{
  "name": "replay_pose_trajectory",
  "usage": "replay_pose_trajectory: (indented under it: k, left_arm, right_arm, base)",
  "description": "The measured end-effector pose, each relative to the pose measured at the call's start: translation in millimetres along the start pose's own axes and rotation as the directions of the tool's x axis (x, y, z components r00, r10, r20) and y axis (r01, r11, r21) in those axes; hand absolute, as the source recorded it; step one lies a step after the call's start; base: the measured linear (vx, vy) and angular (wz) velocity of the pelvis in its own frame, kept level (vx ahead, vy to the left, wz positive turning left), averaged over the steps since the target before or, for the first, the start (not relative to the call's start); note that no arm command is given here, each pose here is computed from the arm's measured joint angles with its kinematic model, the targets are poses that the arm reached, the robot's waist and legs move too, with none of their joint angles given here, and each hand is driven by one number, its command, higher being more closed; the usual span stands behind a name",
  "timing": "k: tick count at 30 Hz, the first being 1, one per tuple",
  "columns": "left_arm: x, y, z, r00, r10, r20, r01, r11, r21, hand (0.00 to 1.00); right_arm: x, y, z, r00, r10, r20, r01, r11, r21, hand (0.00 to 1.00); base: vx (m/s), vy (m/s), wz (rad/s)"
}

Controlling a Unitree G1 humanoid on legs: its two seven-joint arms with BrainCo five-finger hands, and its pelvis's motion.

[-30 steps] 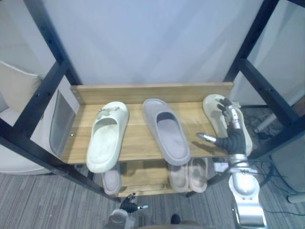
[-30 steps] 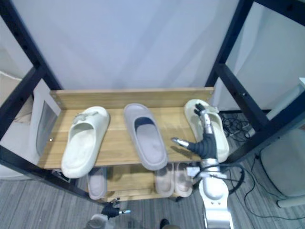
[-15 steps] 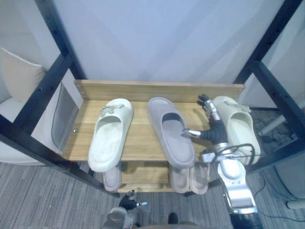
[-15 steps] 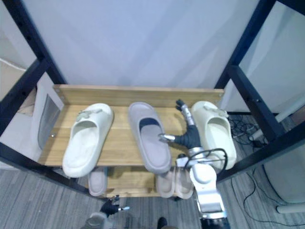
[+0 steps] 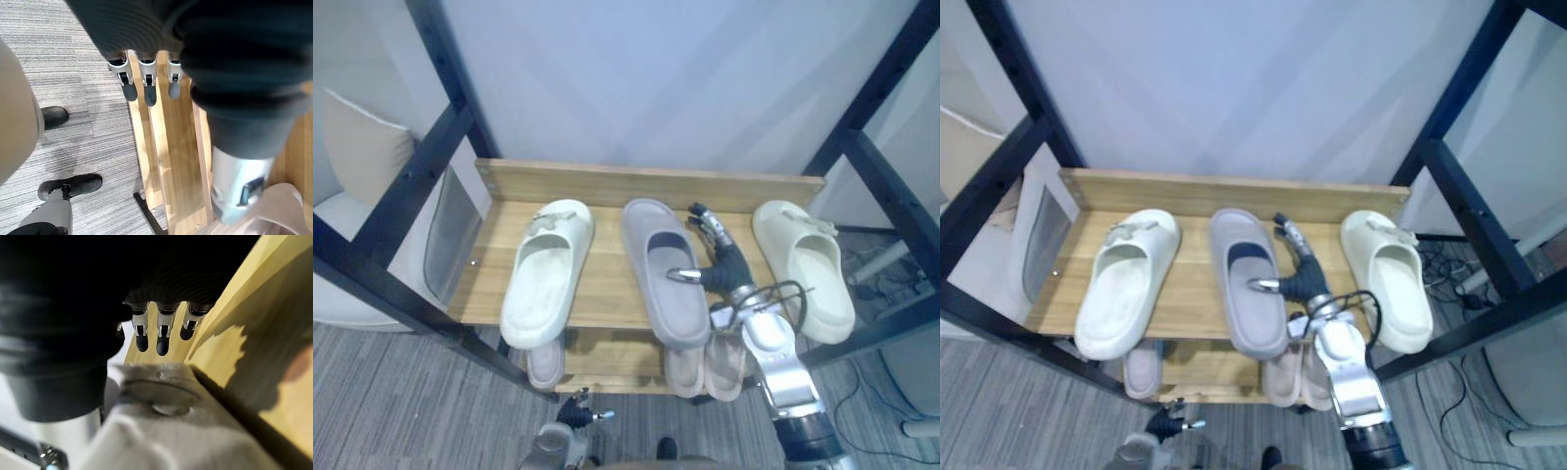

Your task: Organize the slippers on the shoe rack

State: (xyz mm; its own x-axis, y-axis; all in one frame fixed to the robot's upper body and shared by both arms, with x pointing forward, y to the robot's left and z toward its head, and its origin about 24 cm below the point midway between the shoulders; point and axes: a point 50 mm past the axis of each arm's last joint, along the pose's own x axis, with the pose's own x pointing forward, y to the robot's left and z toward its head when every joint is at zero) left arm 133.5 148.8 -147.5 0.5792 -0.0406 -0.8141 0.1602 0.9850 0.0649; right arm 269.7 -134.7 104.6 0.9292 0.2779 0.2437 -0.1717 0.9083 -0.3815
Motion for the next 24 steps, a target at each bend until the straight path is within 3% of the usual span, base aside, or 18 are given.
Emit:
replay_pose_trajectory:
  k: [1, 2, 24]
  left_arm:
    - [0, 1, 0, 1.000, 0.004, 0.001, -0.004, 1.000, -0.006, 0.00]
    - [0, 1, 0, 1.000, 0.005, 0.001, -0.005, 1.000, -0.007, 0.00]
    - [2, 1, 7, 1.000, -0.015, 0.019, 0.016, 1.000, -0.002, 0.00]
  right_arm:
    - [5, 0, -1, 1.000, 0.007, -0.003, -0.007, 1.000, -0.002, 0.00]
    - [6, 0, -1, 1.000, 0.007, -0.004, -0.007, 1.000, -0.003, 1.00]
    - [26, -16, 3, 0.999, -0.026, 0.025, 0.027, 0.999, -0.026, 1.00]
  base:
    - [-0.03, -0.034, 0.04]
    - [-0.04, -0.032, 0.00]
    - [-0.03, -0.022, 0.04]
